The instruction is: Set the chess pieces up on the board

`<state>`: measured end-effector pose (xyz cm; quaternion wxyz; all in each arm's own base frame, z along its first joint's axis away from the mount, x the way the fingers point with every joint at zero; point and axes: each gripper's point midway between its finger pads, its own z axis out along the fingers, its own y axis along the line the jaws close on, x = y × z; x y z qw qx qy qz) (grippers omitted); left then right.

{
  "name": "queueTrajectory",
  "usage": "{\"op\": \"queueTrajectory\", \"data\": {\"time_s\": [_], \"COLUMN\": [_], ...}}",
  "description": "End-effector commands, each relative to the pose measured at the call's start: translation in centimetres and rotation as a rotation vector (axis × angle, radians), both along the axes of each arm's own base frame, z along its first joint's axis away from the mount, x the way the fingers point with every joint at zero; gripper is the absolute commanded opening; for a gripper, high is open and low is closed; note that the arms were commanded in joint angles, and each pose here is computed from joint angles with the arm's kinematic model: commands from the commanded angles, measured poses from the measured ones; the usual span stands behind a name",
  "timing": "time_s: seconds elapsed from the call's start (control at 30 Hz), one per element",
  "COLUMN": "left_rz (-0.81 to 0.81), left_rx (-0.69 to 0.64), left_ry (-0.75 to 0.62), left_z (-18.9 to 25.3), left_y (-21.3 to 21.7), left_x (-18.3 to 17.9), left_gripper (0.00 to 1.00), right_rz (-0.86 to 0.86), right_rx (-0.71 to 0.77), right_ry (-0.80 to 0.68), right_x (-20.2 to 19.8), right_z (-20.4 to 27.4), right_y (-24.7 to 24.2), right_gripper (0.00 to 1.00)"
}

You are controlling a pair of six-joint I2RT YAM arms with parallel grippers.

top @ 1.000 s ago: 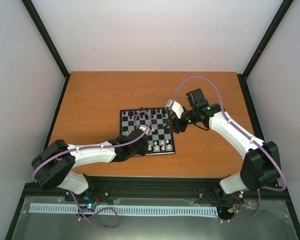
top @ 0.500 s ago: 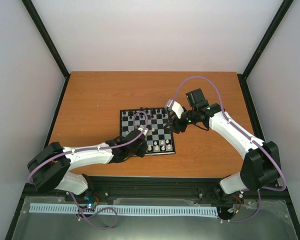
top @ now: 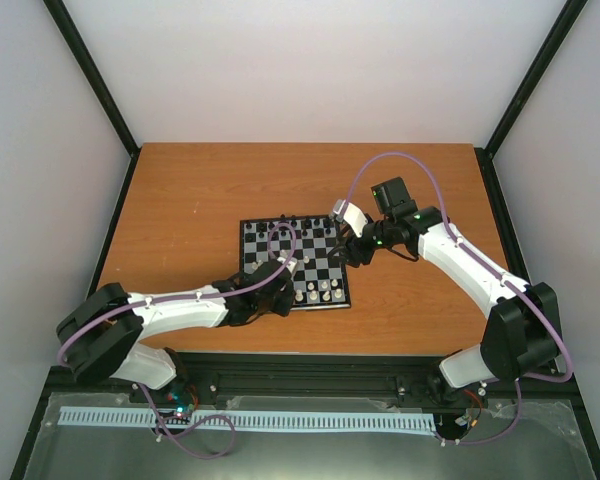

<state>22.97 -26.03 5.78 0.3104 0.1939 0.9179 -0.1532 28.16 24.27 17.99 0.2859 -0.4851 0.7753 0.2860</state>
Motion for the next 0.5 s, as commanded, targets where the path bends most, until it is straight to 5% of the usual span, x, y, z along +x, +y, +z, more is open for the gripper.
{"op": "queueTrajectory", "data": {"time_s": [0.0, 0.47], "left_rz": [0.006, 0.000], "left_rx": [0.003, -0.055], "left_ry": [0.014, -0.046], "left_z": [-0.1, 4.5], "left_y": [-0.3, -0.4], "left_x": [-0.2, 0.0], "left_gripper": [0.23, 0.32], "right_rz": [0.009, 0.013], "right_rx": [0.007, 0.007], "right_ry": [0.001, 0.010], "right_x": [0.1, 0.1], "right_z": [0.0, -0.1], "right_y": [0.0, 0.0], "right_gripper": [0.60, 0.60]}}
